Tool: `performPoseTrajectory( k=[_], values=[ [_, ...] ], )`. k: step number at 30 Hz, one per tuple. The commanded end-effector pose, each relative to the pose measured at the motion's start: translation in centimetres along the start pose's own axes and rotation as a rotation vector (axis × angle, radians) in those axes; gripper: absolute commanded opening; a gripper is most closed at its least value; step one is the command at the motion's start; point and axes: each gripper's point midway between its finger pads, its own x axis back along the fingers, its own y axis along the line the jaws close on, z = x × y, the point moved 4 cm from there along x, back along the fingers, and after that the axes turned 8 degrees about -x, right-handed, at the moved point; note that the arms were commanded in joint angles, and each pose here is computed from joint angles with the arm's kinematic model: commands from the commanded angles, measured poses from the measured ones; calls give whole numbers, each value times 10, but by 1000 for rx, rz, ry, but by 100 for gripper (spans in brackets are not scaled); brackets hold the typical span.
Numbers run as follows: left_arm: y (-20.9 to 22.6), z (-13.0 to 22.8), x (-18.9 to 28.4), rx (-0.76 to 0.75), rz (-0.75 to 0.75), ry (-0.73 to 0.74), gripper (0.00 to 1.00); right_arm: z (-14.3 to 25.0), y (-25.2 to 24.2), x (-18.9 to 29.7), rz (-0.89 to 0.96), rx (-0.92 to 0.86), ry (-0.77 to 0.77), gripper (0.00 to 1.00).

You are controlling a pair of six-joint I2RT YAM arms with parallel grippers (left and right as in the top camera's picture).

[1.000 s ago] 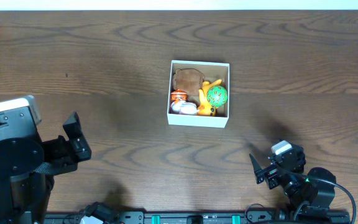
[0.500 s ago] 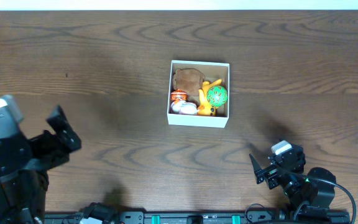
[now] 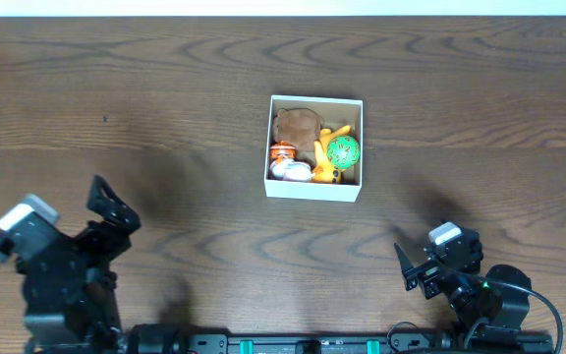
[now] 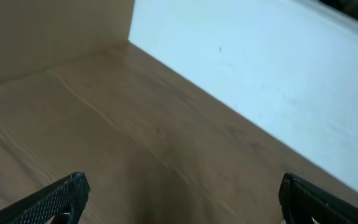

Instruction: Pack container

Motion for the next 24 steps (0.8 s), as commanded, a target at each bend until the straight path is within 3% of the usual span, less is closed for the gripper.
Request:
performPoseTrajectory(
  k=[1, 9, 16, 24],
  values=[
    [-3, 22, -8, -88, 65, 4, 98, -1, 3, 0, -18, 11, -8, 99],
    [-21, 66, -32, -364, 236, -61, 98, -1, 3, 0, -18, 11, -8, 99],
    [-11, 112, -48, -391, 233, -34, 98, -1, 3, 0, -18, 11, -8, 99],
    [-6, 133, -53, -379, 239, -83, 98, -1, 3, 0, -18, 11, -8, 99]
  ],
)
